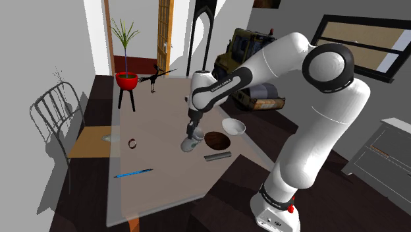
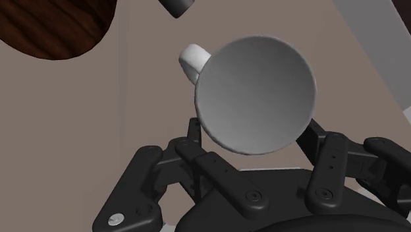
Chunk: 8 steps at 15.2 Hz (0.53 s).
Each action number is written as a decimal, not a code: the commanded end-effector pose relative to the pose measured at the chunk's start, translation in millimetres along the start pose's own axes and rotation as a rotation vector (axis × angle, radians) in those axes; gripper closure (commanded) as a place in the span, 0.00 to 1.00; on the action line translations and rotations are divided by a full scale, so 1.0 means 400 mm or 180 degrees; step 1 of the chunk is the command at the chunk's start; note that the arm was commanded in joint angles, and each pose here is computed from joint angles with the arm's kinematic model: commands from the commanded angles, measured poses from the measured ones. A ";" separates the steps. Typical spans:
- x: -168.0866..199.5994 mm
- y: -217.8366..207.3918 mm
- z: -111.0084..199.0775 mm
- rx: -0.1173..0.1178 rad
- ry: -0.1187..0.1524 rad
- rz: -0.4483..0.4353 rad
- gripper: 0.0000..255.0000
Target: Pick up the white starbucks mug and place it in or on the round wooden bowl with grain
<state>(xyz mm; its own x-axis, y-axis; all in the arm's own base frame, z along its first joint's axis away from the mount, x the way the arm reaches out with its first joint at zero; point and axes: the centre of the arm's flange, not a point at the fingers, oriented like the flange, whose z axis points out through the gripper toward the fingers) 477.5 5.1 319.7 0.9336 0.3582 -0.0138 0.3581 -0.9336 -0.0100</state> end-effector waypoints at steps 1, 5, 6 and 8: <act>0.000 -0.001 -0.027 0.0000 0.0001 0.0000 1.00; -0.001 -0.002 -0.080 0.0000 0.0001 0.0000 1.00; -0.001 -0.002 -0.090 0.0000 0.0001 0.0000 1.00; -0.029 0.056 -0.103 0.0000 0.0001 0.0000 1.00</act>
<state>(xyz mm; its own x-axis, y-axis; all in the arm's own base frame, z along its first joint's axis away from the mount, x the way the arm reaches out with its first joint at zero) 477.1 -9.5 358.6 0.9337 0.3578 -0.0138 0.3577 -0.9338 -0.0097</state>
